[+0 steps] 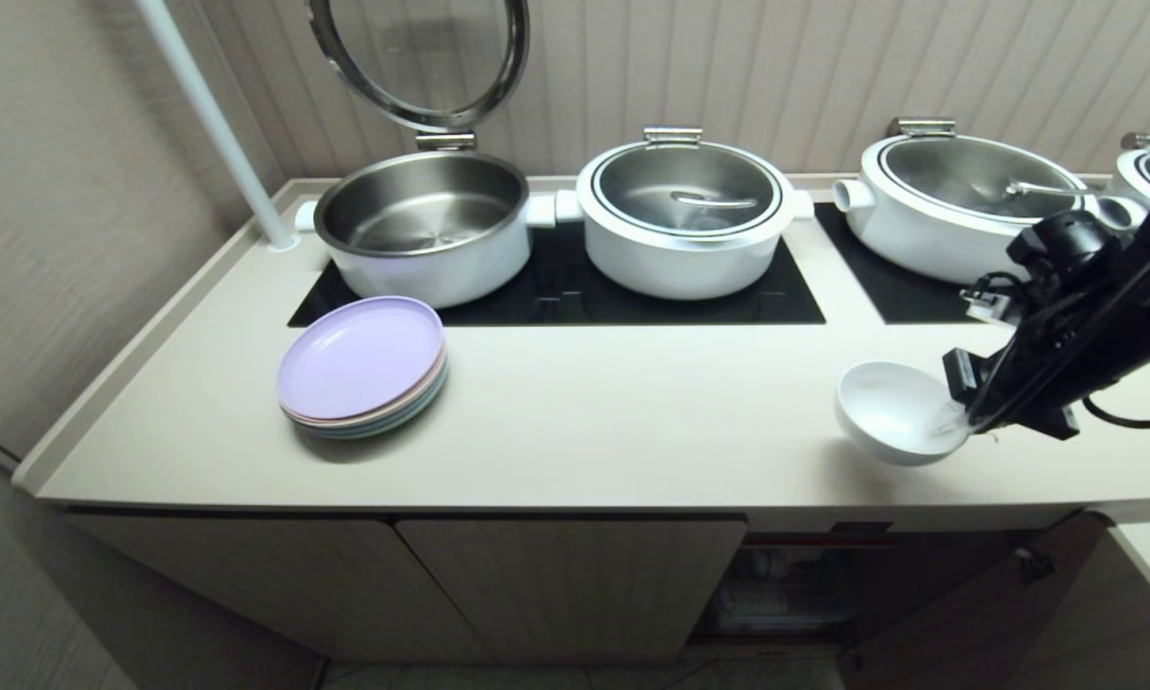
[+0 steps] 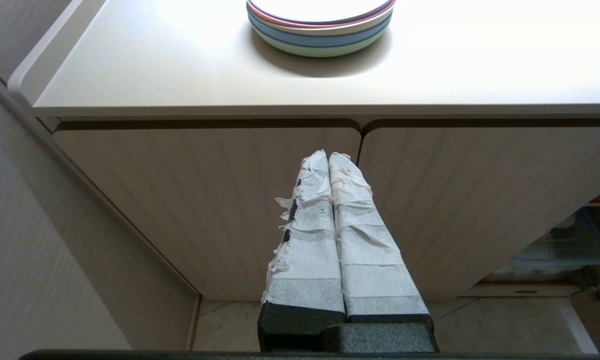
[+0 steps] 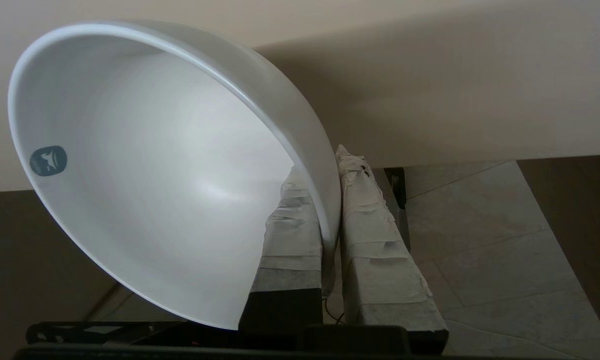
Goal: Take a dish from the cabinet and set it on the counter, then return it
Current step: Pick up the bowl from the table, then put it back into the cabinet
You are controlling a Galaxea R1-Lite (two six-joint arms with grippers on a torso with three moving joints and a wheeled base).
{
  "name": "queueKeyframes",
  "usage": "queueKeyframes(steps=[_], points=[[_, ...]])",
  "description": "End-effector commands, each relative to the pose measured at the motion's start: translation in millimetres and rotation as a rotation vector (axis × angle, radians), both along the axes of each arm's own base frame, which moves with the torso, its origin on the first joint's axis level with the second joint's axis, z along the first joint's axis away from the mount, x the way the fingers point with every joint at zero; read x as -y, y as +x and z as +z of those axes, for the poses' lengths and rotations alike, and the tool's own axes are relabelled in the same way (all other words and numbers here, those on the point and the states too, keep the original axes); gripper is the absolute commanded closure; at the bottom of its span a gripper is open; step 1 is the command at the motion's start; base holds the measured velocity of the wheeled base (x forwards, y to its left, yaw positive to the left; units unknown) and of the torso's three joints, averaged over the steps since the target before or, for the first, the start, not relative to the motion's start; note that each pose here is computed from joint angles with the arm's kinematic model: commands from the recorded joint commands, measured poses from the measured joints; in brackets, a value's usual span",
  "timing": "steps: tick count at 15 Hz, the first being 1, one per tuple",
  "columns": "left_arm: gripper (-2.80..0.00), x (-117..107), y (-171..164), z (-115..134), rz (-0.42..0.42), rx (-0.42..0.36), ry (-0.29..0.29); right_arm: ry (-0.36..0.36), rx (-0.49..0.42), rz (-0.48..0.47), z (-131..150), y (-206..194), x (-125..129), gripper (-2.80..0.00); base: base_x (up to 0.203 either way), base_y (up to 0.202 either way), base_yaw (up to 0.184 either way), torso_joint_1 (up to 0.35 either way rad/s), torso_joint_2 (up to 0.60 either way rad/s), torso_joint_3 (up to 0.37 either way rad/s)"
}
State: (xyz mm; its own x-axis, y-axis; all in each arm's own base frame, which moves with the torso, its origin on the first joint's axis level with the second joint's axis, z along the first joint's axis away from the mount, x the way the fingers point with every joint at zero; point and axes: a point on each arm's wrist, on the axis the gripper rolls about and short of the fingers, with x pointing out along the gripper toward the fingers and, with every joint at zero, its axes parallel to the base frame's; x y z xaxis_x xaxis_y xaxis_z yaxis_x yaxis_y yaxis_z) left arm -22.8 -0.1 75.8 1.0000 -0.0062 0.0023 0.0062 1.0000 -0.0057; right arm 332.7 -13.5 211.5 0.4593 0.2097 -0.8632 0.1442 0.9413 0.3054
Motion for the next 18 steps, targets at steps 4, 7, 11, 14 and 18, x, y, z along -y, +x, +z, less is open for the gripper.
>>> queueKeyframes(steps=[4, 7, 11, 14, 18], points=[[0.00, 0.0, 0.0, 0.0, 0.000, 0.001, 0.000, 0.020, 0.045, 0.011, 22.2, -36.9, -2.7, 0.00, 0.000, 0.000, 0.000, 0.000, 0.00, 0.000], [0.00, 0.0, 0.0, 0.0, 0.000, 0.001, 0.000, 0.020, 0.067, 0.014, 30.9, -58.9, -4.6, 0.00, 0.000, 0.000, 0.000, 0.000, 0.00, 0.000], [0.00, 0.0, 0.0, 0.0, 0.000, 0.001, 0.000, 0.017, 0.108, 0.015, 42.7, -84.0, -6.1, 0.00, 0.000, 0.000, 0.000, 0.000, 0.00, 0.000], [0.00, 0.0, 0.0, 0.0, 0.000, 0.001, 0.000, 0.017, 0.107, 0.015, 41.9, -109.2, -7.4, 0.00, 0.000, 0.000, 0.000, 0.000, 0.00, 0.000], [0.00, 0.0, 0.0, 0.0, 0.000, 0.001, 0.000, 0.014, 0.105, 0.019, 36.3, -146.5, -9.4, 0.00, 0.000, 0.000, 0.000, 0.000, 0.00, 0.000]])
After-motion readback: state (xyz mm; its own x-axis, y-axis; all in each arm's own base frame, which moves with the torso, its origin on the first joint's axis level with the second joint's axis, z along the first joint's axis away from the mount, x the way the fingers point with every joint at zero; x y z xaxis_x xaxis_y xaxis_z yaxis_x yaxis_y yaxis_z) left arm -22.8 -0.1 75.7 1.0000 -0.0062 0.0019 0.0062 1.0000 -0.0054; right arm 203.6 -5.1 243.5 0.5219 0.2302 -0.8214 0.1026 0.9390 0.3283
